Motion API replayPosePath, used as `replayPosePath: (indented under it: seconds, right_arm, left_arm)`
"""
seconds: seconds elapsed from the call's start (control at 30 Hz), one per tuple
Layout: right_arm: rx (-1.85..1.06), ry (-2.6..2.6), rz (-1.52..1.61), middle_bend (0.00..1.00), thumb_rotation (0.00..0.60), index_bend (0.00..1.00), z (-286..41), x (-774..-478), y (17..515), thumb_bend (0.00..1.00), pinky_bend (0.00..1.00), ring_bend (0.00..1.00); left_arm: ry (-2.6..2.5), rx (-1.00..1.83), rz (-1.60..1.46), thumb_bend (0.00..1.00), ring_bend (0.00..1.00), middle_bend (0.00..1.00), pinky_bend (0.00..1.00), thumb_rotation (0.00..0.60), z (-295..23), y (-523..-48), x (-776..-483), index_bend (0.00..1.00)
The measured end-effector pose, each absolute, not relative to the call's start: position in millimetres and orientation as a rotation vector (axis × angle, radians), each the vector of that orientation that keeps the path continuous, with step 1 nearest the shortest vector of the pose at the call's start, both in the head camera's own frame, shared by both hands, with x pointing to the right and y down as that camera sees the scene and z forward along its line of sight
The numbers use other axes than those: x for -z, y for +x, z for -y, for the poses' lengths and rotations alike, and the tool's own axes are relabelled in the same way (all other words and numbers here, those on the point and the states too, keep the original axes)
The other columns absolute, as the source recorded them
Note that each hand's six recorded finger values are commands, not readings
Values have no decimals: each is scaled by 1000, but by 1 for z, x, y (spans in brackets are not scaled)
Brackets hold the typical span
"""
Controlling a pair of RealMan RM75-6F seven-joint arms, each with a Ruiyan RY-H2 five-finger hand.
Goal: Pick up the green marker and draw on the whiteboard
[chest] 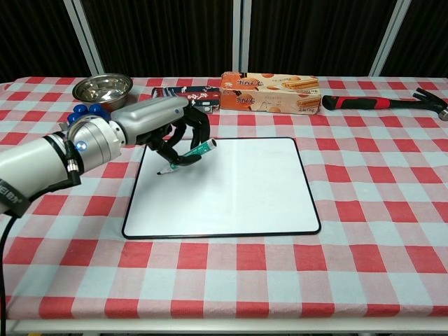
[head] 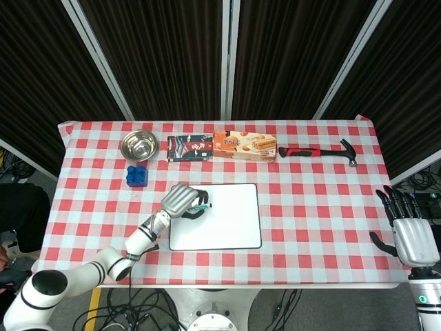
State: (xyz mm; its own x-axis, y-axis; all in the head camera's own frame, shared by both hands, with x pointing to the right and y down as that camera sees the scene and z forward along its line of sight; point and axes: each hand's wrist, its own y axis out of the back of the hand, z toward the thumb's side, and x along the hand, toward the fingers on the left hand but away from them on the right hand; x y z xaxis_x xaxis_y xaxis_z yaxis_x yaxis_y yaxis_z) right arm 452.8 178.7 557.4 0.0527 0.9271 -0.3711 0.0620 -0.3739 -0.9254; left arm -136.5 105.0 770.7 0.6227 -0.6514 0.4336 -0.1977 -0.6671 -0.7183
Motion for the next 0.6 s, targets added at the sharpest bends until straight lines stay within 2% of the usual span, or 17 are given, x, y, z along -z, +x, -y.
replayPosePath:
  seconds: [0.33, 0.6]
  right_arm:
    - [-1438, -1536, 1046, 21, 600, 0, -182, -552, 463, 151, 0, 0]
    - [-1431, -1532, 1055, 21, 600, 0, -183, -549, 466, 151, 0, 0]
  left_arm:
    - [-2247, 887, -653, 429, 717, 601, 959, 600, -107, -93, -776, 567]
    - [-2250, 826, -698, 429, 717, 601, 956, 600, -93, -82, -759, 567]
